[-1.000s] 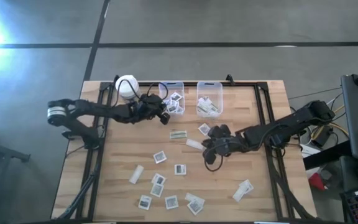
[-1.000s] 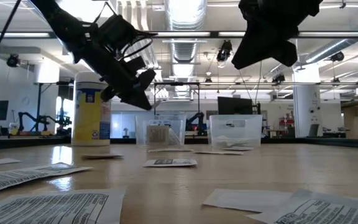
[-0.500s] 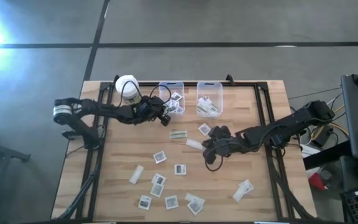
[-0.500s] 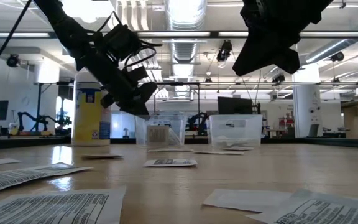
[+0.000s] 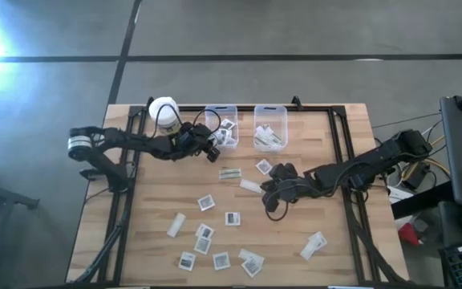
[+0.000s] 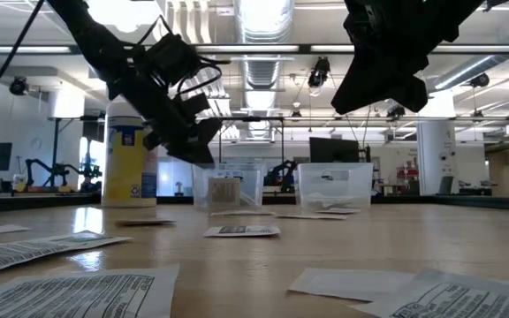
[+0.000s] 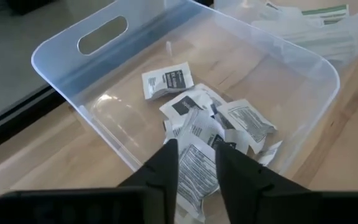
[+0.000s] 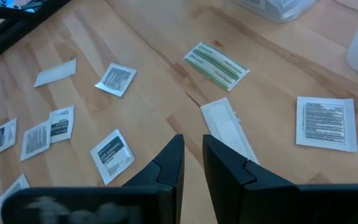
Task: Pick & Place First Aid Supplies
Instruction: Put the bandage into the right transparent bin
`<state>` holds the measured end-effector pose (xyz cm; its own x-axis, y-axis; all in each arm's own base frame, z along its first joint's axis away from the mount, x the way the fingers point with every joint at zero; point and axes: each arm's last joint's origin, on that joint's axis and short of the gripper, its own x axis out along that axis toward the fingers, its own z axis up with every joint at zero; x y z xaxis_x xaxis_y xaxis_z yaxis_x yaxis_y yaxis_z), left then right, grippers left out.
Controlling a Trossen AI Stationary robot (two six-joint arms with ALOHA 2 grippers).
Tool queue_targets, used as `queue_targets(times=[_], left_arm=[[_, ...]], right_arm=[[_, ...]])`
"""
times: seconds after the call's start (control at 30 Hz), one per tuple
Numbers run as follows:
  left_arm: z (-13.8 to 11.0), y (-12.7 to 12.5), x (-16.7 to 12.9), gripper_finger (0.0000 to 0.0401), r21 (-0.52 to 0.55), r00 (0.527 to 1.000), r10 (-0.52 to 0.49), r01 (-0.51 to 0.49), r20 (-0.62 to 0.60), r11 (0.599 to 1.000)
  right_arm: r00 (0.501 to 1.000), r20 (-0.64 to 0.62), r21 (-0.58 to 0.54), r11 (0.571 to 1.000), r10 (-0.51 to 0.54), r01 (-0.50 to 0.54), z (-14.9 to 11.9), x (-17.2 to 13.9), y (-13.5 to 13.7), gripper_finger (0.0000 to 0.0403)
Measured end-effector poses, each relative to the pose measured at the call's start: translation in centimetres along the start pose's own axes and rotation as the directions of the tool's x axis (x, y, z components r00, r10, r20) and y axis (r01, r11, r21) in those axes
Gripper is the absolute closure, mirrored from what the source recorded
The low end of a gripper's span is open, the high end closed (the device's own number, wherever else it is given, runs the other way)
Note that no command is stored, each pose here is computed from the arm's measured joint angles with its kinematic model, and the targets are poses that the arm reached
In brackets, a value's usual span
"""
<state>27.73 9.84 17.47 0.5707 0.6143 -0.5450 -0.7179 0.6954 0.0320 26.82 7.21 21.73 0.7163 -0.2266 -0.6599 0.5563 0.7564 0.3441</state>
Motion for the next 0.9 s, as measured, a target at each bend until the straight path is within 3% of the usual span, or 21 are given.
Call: queue_targets(times=[0.3, 0.5, 0.9], left_arm=[[1.8, 0.5, -2.1, 0.0239, -0.016, 0.996, -0.031, 0.032, 0.078, 0.999], [3.0, 0.9, -4.8, 0.0241, 0.002, 0.978, -0.184, 0.185, 0.097, 0.983], [1.9, -0.4, -10.0, 0.024, 0.213, 0.939, -0.343, 0.337, -0.009, 0.917]], right_arm=[[1.0, -0.001, -0.016, 1.0, -0.001, 0.001, 0.0, 0.0, 0.0, 0.0346], [1.0, -0.003, -0.032, 0.999, -0.002, 0.001, 0.0, 0.0, 0.0, 0.0346], [1.0, -0.007, -0.076, 0.997, 0.0, 0.0, 0.0, 0.0, 0.0, 0.0323]])
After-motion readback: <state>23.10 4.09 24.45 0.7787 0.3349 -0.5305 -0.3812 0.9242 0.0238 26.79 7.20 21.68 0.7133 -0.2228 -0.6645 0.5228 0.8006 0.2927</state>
